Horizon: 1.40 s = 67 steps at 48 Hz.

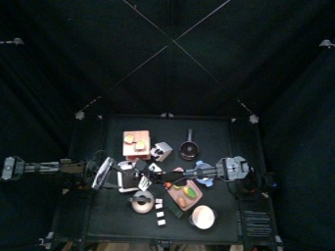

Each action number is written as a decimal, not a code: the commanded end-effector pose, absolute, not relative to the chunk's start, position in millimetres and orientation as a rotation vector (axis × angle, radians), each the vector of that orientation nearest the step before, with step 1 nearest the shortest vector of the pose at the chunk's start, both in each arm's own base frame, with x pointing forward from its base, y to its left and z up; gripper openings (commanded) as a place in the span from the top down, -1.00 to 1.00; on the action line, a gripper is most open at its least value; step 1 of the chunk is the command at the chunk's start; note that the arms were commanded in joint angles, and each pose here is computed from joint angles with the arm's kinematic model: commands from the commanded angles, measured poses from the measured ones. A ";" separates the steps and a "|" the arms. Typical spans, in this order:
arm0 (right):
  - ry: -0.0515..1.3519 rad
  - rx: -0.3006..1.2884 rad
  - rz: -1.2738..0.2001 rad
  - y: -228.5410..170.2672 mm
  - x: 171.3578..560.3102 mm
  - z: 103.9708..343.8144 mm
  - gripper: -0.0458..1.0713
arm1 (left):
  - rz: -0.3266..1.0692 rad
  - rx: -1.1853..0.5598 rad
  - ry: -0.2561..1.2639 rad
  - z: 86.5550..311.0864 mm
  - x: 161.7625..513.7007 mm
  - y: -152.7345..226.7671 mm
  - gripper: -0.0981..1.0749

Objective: Put cookie cutter on stove

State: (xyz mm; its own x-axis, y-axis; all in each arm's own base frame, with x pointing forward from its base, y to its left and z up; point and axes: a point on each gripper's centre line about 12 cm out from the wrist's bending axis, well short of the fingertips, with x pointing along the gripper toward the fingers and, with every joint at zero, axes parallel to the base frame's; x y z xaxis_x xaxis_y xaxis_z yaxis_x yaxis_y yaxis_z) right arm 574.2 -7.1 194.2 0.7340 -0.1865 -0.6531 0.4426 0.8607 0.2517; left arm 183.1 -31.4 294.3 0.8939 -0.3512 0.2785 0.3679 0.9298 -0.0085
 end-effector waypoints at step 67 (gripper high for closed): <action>0.582 0.461 -0.348 -12.3 604.3 209.8 -0.41 | -0.386 -0.045 -0.291 299.2 183.5 -32.9 -0.80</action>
